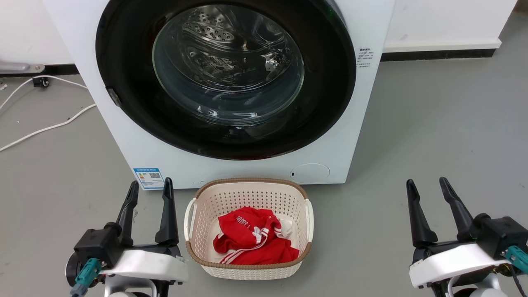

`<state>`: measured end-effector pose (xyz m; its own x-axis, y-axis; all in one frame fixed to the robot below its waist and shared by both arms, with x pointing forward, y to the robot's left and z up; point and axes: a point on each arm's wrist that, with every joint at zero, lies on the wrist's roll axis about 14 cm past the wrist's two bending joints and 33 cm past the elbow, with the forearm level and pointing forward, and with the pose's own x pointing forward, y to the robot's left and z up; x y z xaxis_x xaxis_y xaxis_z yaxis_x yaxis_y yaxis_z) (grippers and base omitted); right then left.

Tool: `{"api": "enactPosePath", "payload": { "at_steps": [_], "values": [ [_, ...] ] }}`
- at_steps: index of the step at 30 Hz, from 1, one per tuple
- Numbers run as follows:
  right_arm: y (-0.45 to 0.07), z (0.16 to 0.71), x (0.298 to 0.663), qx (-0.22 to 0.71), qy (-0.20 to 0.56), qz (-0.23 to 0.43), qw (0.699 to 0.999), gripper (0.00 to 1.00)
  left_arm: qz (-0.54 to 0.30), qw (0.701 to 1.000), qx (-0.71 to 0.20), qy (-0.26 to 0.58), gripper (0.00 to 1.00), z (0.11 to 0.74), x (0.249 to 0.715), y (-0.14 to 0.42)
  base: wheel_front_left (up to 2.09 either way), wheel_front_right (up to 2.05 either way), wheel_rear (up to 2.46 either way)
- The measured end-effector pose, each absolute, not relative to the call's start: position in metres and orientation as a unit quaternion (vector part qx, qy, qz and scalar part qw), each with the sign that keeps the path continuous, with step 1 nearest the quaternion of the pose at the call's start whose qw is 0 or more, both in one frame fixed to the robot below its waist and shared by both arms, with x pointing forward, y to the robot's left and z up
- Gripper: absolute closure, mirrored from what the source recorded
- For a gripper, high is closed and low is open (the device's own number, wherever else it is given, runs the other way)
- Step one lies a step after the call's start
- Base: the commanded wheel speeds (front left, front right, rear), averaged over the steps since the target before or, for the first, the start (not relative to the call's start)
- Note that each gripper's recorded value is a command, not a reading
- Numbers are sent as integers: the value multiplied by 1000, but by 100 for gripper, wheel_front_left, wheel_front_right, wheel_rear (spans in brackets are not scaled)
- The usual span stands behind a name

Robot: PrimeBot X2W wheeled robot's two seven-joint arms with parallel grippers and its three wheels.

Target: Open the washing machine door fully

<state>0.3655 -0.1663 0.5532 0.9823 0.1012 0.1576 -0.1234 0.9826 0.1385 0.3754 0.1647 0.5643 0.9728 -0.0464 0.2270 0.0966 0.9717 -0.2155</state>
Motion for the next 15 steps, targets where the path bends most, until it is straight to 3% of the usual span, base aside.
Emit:
{"api": "enactPosePath", "payload": {
  "at_steps": [15],
  "values": [
    [-161,552,364,9,-72,64,995,0,-35,990,-36,-128,0,569,371,161,0,0,0]
  ]
}}
